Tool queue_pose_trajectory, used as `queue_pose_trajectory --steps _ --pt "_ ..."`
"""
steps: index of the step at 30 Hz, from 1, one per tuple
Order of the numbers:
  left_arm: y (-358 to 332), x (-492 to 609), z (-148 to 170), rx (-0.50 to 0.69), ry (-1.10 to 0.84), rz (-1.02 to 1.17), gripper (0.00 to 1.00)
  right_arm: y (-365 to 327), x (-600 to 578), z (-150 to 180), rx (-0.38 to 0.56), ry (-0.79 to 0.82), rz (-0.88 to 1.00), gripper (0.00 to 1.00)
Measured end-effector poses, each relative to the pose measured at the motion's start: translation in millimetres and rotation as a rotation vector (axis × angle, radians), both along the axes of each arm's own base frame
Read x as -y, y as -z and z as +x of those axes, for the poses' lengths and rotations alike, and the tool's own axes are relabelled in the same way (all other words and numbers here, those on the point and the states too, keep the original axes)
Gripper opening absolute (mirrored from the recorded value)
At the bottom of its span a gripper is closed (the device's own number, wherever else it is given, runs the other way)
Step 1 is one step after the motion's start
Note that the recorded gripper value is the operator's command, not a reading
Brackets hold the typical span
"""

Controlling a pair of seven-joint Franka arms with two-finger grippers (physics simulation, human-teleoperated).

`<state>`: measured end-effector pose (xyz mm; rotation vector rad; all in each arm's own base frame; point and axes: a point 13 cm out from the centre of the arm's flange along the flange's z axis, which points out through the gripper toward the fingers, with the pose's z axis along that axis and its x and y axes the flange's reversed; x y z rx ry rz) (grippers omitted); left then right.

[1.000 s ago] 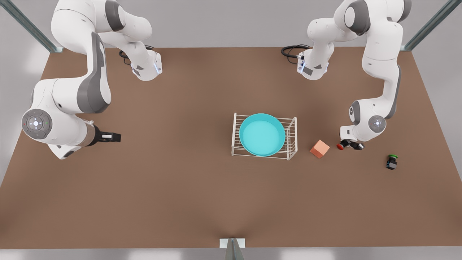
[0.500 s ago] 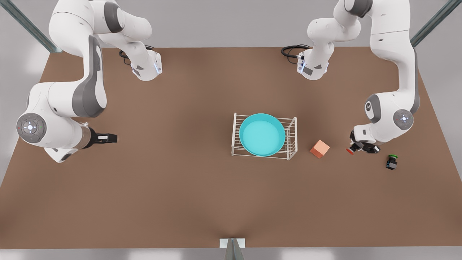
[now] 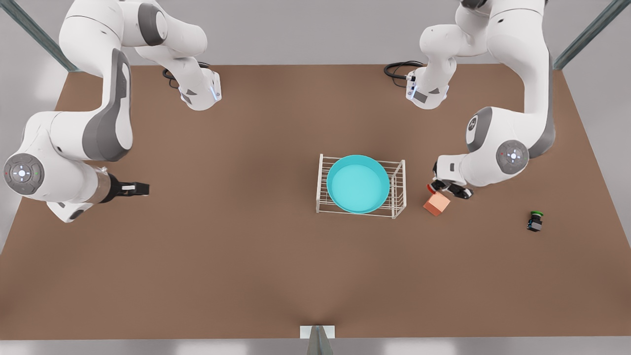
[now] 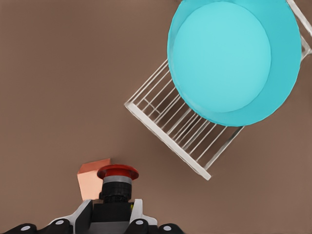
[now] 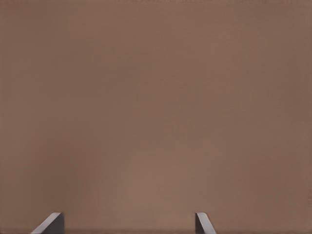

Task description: Place the plate on the shelf with right arm and place the red button switch in the plate with left arm

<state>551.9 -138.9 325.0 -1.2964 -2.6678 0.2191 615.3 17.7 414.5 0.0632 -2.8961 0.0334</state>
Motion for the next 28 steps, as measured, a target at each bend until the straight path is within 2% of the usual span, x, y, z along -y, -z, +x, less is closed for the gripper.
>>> queue_pose_trajectory --steps 9,15,16,17,19,22,25,26,28 --pt "-7 180 -20 -0.051 -0.034 -0.041 0.5 0 1 0 -0.002 -0.023 0.006 1.0" --pt "21 234 -40 -0.093 -0.156 0.005 0.5 0 1 0 -0.001 -0.033 0.009 1.0" --pt "31 238 -42 -0.102 -0.178 0.018 0.62 0 1 0 -0.001 -0.034 0.009 1.0" --pt "38 241 -44 -0.107 -0.199 0.029 1.0 0 1 0 -0.001 -0.036 0.009 1.0" --pt "44 241 -42 -0.107 -0.247 0.045 1.0 0 1 0 -0.001 -0.038 0.01 1.0" --pt "33 205 -16 -0.068 -0.355 0.073 1.0 0 1 0 -0.001 -0.042 0.01 1.0" --pt "-22 36 69 0.021 -0.615 0.082 1.0 0 0 0 -0.001 -0.047 0.011 1.0" --pt "-41 -5 84 0.052 -0.668 0.085 1.0 0 0 0 -0.001 -0.047 0.011 1.0" --pt "-55 -45 92 0.072 -0.709 0.103 1.0 0 0 0 -0.001 -0.049 0.012 1.0"
